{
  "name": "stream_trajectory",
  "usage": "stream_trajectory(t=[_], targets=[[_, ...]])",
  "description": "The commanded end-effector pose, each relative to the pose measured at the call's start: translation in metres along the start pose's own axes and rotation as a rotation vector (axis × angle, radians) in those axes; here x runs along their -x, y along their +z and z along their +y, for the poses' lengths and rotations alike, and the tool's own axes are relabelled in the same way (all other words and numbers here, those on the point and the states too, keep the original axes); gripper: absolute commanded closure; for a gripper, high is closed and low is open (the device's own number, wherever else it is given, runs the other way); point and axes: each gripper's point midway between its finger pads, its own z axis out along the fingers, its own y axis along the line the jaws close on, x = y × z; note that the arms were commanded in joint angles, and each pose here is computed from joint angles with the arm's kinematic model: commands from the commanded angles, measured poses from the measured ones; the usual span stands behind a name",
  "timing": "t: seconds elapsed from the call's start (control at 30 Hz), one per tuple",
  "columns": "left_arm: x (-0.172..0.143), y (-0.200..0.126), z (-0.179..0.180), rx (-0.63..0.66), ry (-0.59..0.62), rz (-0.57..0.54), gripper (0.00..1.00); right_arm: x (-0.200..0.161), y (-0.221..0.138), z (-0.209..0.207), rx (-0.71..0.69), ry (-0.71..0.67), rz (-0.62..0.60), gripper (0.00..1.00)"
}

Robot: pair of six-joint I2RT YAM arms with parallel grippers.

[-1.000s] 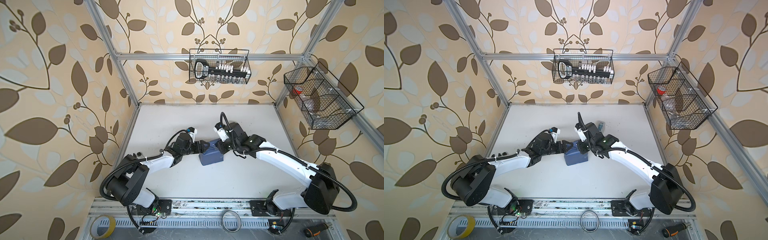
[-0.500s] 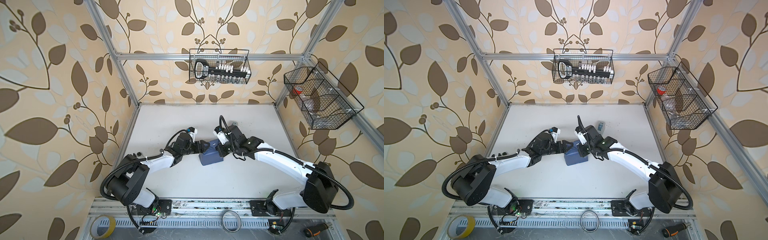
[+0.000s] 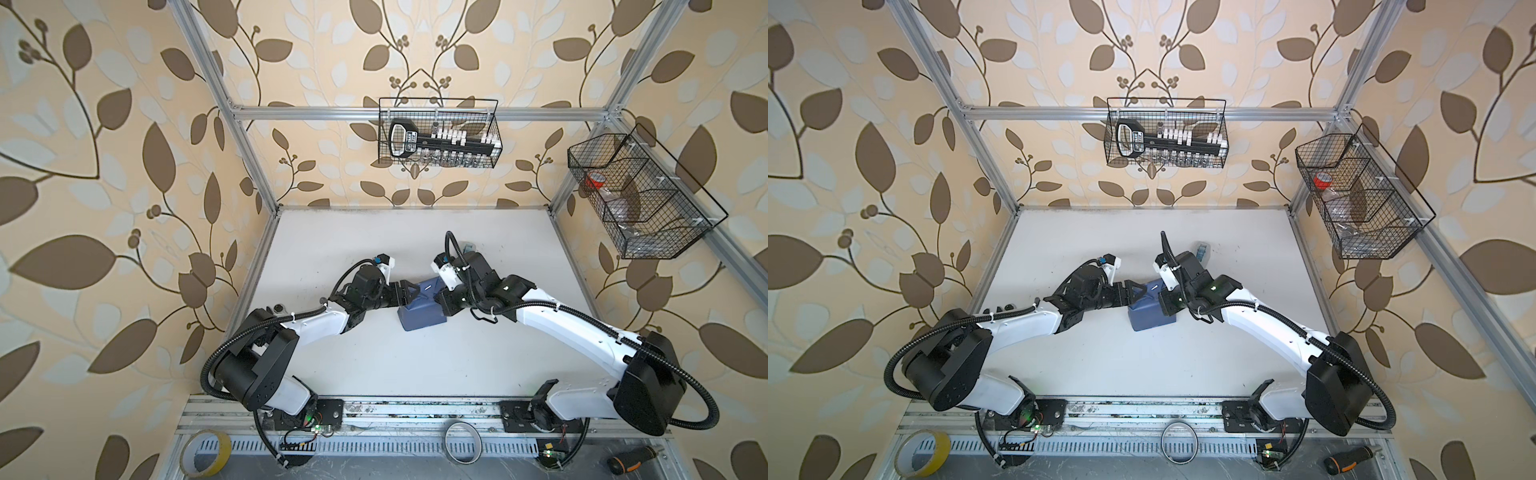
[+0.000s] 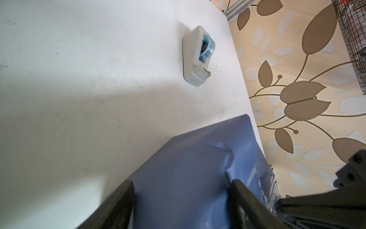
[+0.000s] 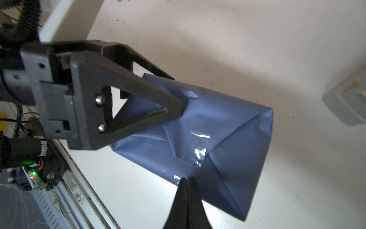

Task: Wrap a gift box in wrapping paper
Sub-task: Stick the wrapping paper to the gift box.

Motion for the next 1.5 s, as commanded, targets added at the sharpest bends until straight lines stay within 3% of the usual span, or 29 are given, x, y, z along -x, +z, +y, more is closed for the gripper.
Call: stream_trajectory(t=[0.0, 0.37, 0.63, 0.87, 1.07, 1.47], targets=[[-0.051, 0.002, 0.051, 0.178, -0.029, 0.168, 0.23, 0.025, 0.002, 0.009, 0.038, 0.003, -0.051, 0.95], [-0.051, 0.001, 0.049, 0.175, -0.024, 0.165, 0.23, 0.025, 0.033, -0.008, -0.009, 0.023, -0.010, 0.95], [-0.052, 0.003, 0.050, 0.172, -0.026, 0.172, 0.23, 0.047, 0.046, -0.033, -0.064, 0.069, -0.055, 0.96], [-0.050, 0.003, 0.049, 0.172, -0.021, 0.168, 0.23, 0.066, 0.021, -0.022, 0.025, 0.081, -0.121, 0.93], [-0.049, 0.005, 0.048, 0.168, -0.026, 0.165, 0.23, 0.037, 0.010, -0.003, 0.091, 0.076, -0.110, 0.92], [-0.042, 0.006, 0.043, 0.162, -0.020, 0.154, 0.22, -0.023, 0.018, -0.006, 0.083, 0.099, 0.009, 0.92]])
